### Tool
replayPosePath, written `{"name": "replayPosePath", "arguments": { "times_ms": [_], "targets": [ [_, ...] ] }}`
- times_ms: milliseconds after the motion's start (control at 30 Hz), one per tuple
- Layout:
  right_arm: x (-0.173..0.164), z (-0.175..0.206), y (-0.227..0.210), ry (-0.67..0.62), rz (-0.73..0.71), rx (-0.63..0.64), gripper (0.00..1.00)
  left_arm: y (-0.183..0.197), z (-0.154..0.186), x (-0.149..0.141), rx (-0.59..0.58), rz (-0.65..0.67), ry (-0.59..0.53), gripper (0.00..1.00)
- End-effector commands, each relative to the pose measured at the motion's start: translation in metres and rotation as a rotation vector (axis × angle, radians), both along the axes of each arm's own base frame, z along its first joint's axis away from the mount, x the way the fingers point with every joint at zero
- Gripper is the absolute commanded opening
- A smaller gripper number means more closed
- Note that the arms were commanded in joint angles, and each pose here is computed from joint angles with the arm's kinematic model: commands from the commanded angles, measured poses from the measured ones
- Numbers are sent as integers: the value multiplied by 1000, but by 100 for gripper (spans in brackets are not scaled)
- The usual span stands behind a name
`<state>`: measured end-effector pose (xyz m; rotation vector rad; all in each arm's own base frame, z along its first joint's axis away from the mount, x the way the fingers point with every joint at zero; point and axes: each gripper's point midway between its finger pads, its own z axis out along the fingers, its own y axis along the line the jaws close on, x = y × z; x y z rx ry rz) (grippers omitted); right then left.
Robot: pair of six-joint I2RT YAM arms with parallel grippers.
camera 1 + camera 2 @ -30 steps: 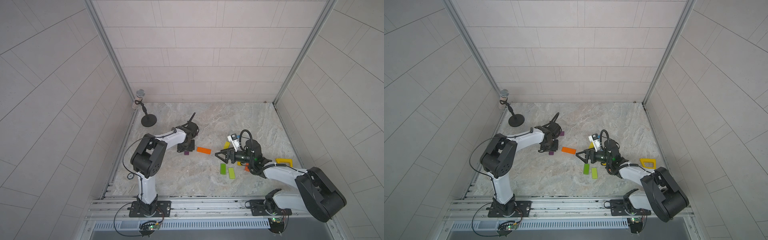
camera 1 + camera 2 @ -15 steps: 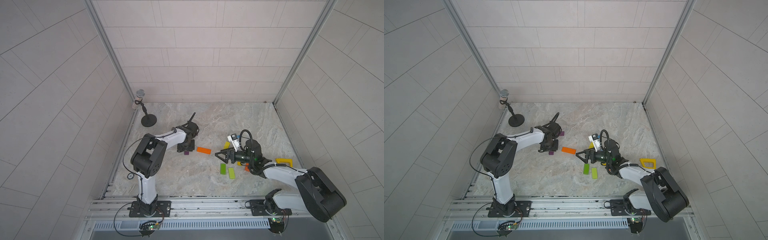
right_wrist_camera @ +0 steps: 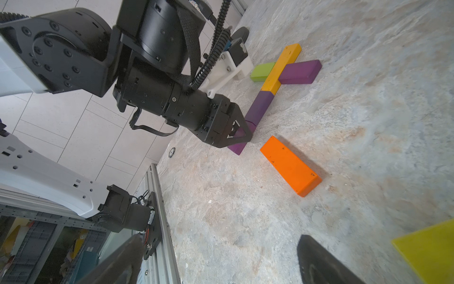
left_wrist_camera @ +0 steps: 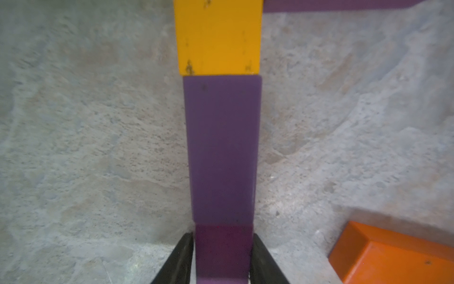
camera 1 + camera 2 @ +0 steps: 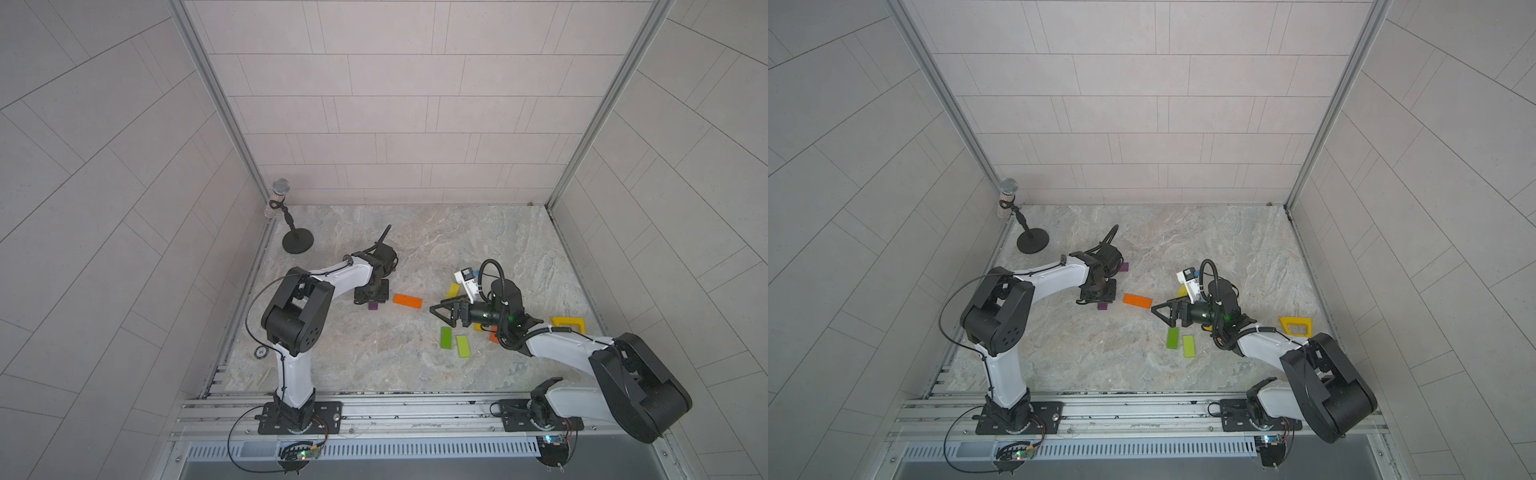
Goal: Assemble the letter t with building blocks
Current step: Assemble the building block at the center of the board.
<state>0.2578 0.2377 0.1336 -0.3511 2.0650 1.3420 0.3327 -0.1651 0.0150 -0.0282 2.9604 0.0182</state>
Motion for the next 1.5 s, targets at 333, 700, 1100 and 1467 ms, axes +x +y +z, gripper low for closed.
{"name": "replayPosePath", "arguments": {
  "times_ms": [333, 700, 1100, 1467],
  "targets": [
    [2, 6, 2, -22, 9, 18, 100, 12, -8, -3, 50, 3, 26, 40],
    [2, 6, 3, -22, 11, 20, 100, 13, -6, -2, 52, -6, 21, 47],
    [2, 3, 3, -14, 10, 15, 100, 1, 4, 5, -14, -58, -27, 62],
    [5, -10, -2, -13, -3, -58, 100, -9, 77, 9, -111, -179, -207, 75]
  ]
}}
